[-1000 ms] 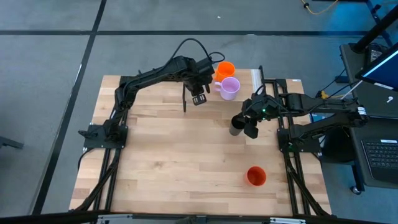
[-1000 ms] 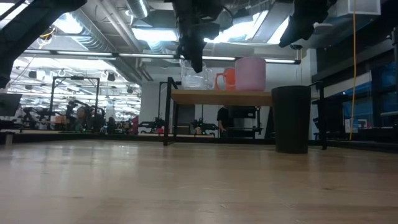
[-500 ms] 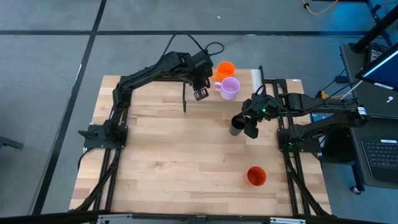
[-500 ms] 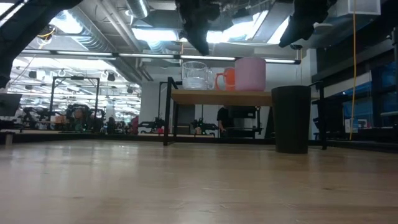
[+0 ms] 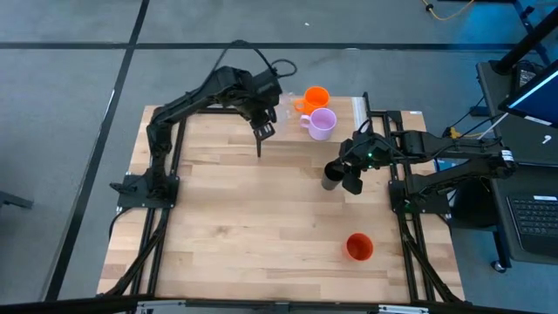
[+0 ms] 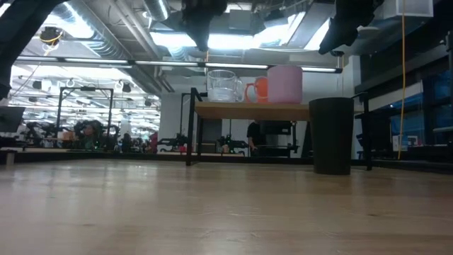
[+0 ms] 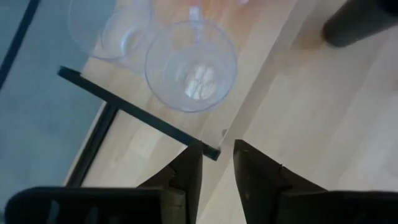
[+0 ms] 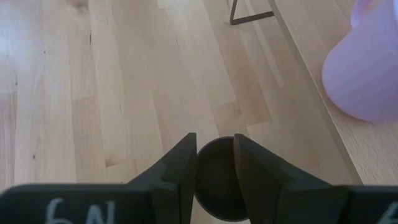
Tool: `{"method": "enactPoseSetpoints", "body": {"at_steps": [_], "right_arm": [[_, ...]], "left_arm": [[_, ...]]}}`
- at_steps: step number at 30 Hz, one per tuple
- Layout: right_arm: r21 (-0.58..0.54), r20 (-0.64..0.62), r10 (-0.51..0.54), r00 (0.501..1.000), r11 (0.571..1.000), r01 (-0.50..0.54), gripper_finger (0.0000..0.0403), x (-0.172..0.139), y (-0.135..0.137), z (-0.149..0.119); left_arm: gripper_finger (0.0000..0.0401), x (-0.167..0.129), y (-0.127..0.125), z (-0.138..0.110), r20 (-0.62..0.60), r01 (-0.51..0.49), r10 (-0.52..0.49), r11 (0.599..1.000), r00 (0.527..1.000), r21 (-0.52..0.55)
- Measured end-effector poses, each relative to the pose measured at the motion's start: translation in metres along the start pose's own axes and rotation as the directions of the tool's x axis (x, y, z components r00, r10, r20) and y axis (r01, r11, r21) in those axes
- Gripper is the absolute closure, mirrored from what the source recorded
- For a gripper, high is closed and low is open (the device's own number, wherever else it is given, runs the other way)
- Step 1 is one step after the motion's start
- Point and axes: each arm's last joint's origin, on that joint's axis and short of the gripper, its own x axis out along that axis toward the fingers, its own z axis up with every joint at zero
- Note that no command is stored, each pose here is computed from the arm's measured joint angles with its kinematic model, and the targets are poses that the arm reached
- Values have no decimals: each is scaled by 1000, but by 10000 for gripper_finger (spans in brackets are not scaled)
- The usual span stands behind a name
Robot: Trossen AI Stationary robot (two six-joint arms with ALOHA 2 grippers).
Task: Stack small to large cups/mugs on shelf
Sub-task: Align the transparent mug with the other transparent mug on the shelf, then adjust the purple mug on the shelf
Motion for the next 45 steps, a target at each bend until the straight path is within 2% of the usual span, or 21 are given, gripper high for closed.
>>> {"method": "enactPoseSetpoints", "body": {"at_steps": [9,20,35,39,43,45], "right_arm": [[-3,0,0,1000,1000,0,295,0,0,0],[-2,0,0,1000,1000,0,295,0,0,0],[-3,0,0,1000,1000,0,295,0,0,0],[-2,0,0,1000,1000,0,295,0,0,0],[2,1,-2,1000,1000,2,295,0,0,0],[40,9,-42,999,998,41,295,0,-1,0]], "left_arm": [[316,48,3,-9,-192,-21,25,1000,981,21],[316,73,1,-3,-118,-21,27,998,993,52],[316,73,0,6,-28,-19,20,999,999,50],[316,71,1,0,-91,-19,25,998,996,58],[316,47,2,-9,-166,-24,27,999,986,22],[316,37,0,-10,-162,-22,22,1000,987,-2]]}}
